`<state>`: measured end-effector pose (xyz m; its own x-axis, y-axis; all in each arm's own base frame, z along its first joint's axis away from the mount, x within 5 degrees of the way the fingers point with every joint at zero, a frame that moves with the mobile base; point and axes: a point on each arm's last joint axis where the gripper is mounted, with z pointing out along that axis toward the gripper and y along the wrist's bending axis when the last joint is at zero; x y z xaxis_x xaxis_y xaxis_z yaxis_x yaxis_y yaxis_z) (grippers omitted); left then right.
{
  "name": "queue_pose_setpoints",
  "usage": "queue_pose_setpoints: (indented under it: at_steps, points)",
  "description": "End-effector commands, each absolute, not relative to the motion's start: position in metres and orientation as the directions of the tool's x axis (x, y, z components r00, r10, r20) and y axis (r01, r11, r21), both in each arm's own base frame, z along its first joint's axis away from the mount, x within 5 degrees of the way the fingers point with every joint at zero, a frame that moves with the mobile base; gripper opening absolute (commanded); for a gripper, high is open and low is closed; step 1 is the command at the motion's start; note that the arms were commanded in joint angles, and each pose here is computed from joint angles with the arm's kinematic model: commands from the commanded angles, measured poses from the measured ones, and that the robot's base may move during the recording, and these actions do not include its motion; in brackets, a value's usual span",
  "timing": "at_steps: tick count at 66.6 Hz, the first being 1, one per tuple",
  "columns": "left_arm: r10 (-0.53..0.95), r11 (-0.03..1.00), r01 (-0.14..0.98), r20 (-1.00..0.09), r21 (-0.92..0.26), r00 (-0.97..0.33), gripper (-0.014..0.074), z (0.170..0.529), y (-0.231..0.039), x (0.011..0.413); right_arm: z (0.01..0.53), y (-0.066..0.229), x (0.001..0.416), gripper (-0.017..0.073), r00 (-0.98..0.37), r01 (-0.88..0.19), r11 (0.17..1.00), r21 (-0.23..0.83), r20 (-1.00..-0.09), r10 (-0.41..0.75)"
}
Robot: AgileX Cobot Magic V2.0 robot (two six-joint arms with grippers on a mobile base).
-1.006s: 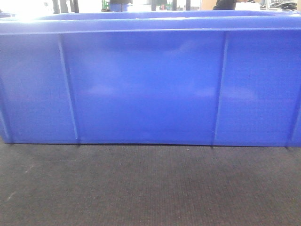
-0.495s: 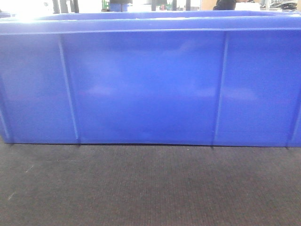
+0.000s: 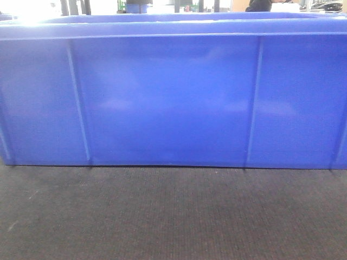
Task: Move blue bin to conveyor side
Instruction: 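Open both grippers and pull them back from the bin rims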
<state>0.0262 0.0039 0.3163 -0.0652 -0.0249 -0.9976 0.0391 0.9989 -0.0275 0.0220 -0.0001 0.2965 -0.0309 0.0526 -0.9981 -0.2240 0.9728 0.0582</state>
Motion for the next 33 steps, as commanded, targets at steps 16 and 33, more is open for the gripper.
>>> queue_pose_setpoints:
  at_steps: [16,33]
  points:
    - [-0.042,0.998,0.05,-0.998,-0.045,-0.049,-0.0006,0.317,0.003,0.026,0.299,0.0,0.021,-0.0078,0.006,-0.225,0.974,0.038,-0.999,0.041]
    - [0.037,0.999,0.019,-0.997,0.036,-0.07,-0.0006,0.292,0.002,0.027,0.299,0.0,0.021,-0.0078,0.008,-0.225,0.974,0.038,-0.999,0.041]
